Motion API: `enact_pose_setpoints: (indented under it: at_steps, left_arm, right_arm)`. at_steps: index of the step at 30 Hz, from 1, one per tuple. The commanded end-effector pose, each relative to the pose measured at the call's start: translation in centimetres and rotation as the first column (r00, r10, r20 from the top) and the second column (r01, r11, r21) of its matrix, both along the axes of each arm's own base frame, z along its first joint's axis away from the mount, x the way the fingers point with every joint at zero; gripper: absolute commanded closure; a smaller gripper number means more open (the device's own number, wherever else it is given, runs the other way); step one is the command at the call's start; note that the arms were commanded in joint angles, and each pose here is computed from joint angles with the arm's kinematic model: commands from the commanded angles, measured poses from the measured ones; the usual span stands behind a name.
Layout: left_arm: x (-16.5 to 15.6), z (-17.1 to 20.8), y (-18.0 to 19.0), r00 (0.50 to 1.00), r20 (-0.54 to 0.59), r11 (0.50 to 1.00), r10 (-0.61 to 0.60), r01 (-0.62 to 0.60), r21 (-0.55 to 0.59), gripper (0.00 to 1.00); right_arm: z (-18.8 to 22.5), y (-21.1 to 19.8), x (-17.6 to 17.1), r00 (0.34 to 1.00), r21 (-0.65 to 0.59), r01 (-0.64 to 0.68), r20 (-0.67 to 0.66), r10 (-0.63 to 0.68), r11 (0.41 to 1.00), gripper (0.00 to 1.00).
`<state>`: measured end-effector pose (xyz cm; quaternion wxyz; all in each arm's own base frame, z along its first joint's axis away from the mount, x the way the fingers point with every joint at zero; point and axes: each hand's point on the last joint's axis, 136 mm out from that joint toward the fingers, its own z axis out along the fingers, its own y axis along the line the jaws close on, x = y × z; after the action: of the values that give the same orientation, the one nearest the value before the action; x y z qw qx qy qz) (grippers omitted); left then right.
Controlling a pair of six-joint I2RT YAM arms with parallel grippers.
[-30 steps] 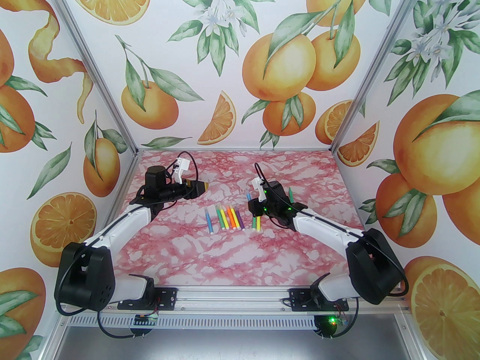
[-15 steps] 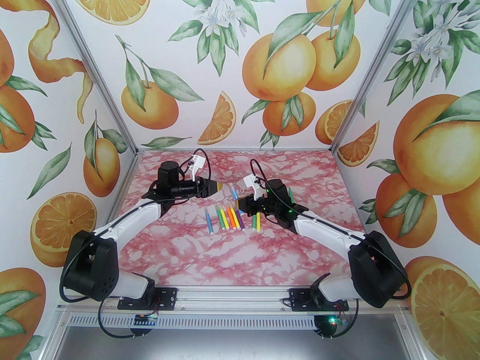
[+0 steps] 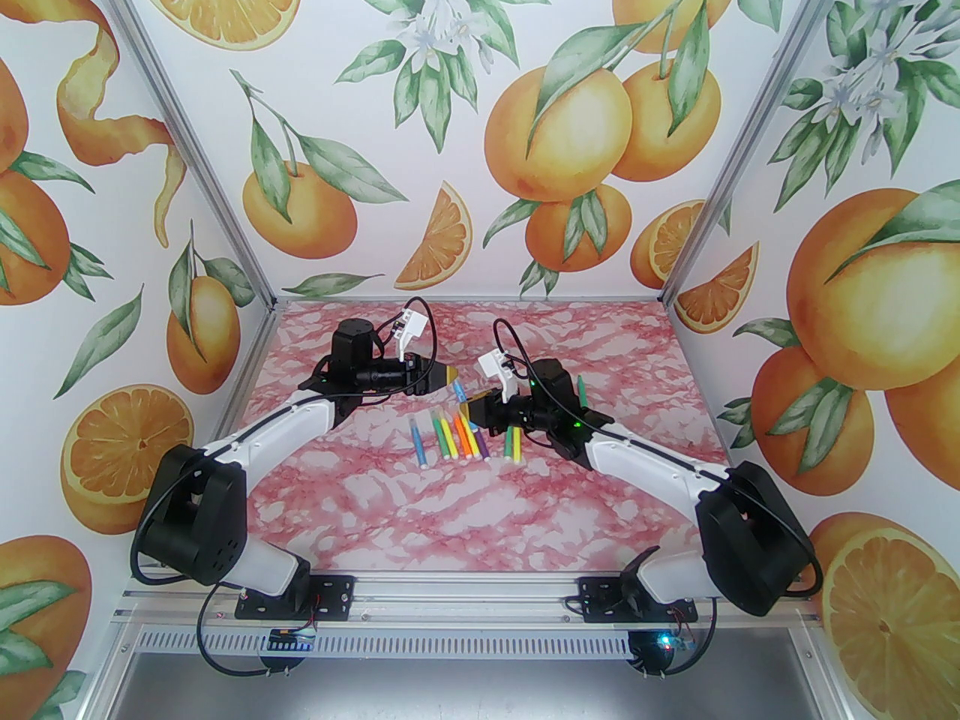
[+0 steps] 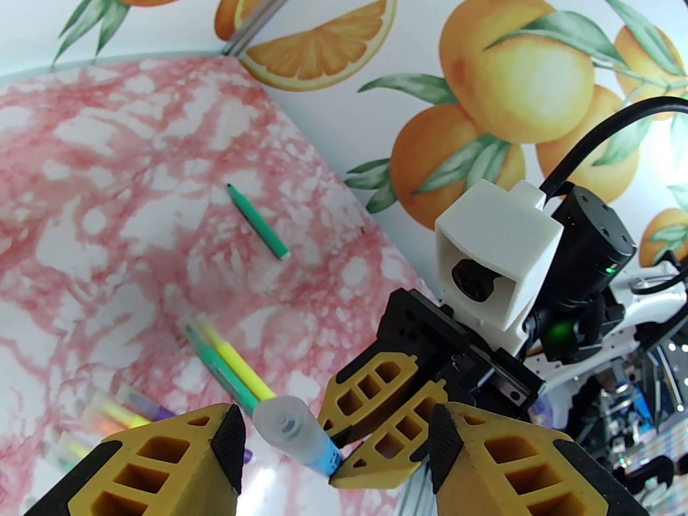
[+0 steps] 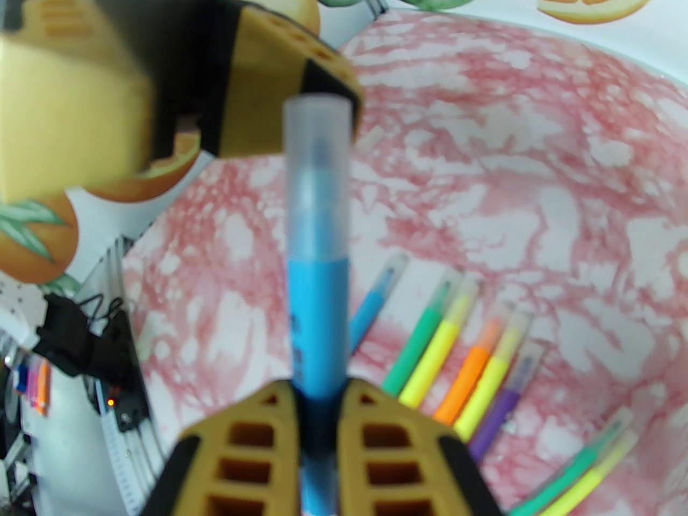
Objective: Open the pen caps
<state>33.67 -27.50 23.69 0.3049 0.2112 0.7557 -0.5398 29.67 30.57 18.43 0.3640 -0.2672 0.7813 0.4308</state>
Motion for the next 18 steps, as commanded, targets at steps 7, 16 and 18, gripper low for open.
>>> enact_pose_setpoints:
  at_steps: [7, 16, 18]
  left_arm:
    - [-0.19, 0.40, -1.02, 0.998, 0.027, 0.998, -0.055, 0.054, 0.009, 0.47]
    - [-0.27, 0.28, -1.40, 0.997, 0.022, 0.997, -0.070, 0.070, 0.008, 0.58]
    - [-0.26, 0.21, -1.42, 0.997, 0.018, 0.997, -0.071, 0.071, 0.008, 0.61]
  right_arm:
    - [1.13, 0.75, -0.10, 0.998, 0.032, -0.035, 0.049, 0.033, 0.999, 1.00]
    - [0.95, 0.69, 0.10, 0.999, 0.024, -0.023, 0.049, 0.022, 0.999, 1.00]
    - [0.97, 0.67, 0.15, 0.998, 0.024, -0.022, 0.051, 0.021, 0.999, 1.00]
